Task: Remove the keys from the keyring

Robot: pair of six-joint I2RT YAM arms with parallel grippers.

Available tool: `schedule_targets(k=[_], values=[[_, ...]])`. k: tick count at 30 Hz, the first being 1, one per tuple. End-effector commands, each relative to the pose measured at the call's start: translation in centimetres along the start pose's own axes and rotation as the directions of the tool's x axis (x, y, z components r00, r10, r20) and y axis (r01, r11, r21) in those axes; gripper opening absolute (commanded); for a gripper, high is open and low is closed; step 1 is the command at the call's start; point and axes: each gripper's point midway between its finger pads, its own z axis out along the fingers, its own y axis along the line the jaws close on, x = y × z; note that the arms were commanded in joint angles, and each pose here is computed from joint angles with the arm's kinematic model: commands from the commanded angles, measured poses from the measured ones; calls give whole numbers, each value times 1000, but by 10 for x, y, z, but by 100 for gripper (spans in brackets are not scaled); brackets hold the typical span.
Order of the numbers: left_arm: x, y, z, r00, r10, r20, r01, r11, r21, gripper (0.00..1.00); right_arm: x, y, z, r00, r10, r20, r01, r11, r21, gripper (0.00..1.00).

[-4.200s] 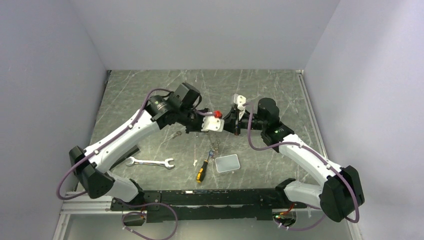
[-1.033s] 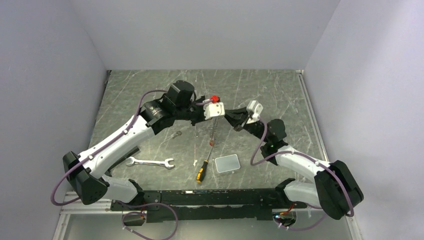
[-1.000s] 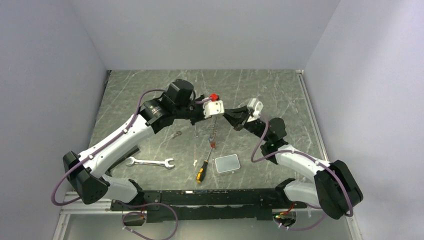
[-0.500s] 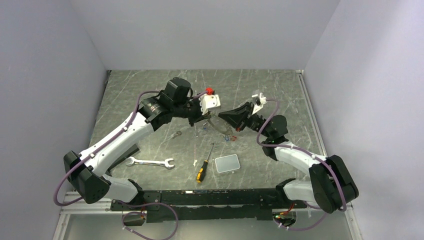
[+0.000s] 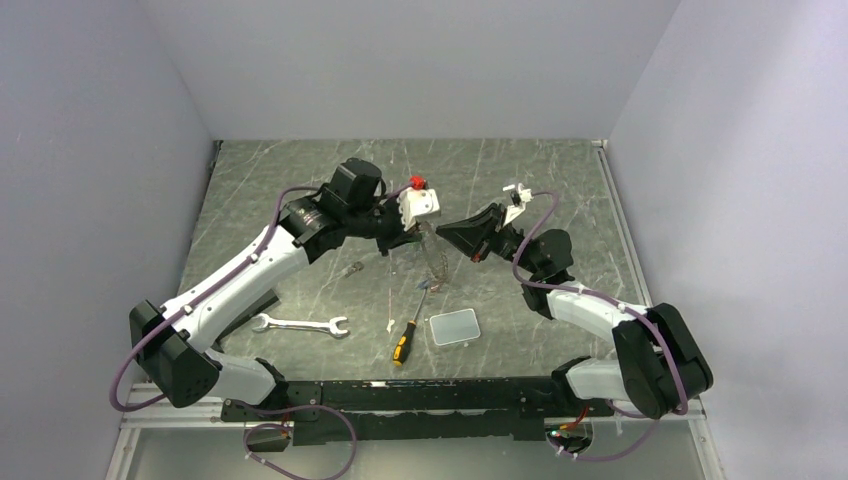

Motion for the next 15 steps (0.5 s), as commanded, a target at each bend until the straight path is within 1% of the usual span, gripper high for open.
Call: schedule_targets(k=[1, 2, 5, 6, 10, 13, 15], values=[[-26, 9, -19, 998, 21, 52, -19, 999, -42, 0, -24, -8, 0, 986, -150, 71, 148, 988, 30, 0], [-29, 11, -22, 998, 29, 56, -27, 999, -46, 0, -21, -12, -1, 985, -163, 57, 161, 986, 33, 1], [-35, 13, -27, 996, 63, 60, -60, 997, -45, 0, -10, -15, -2, 981, -191, 19, 191, 982, 13, 22], [-35, 12, -28, 996, 73, 58, -71, 997, -38, 0, -8, -16, -2, 981, -195, 8, 195, 981, 6, 27], [-29, 7, -28, 990, 138, 35, -138, 990, 3, 0, -3, -13, -2, 968, -250, -23, 250, 968, -33, 37], [-18, 1, -31, 982, 189, 1, -189, 981, 38, 0, 2, -10, -1, 945, -318, -81, 312, 947, -80, 44], [-16, -6, -34, 976, 216, 2, -216, 974, 71, 0, 4, -8, 0, 931, -345, -122, 332, 936, -119, 48]])
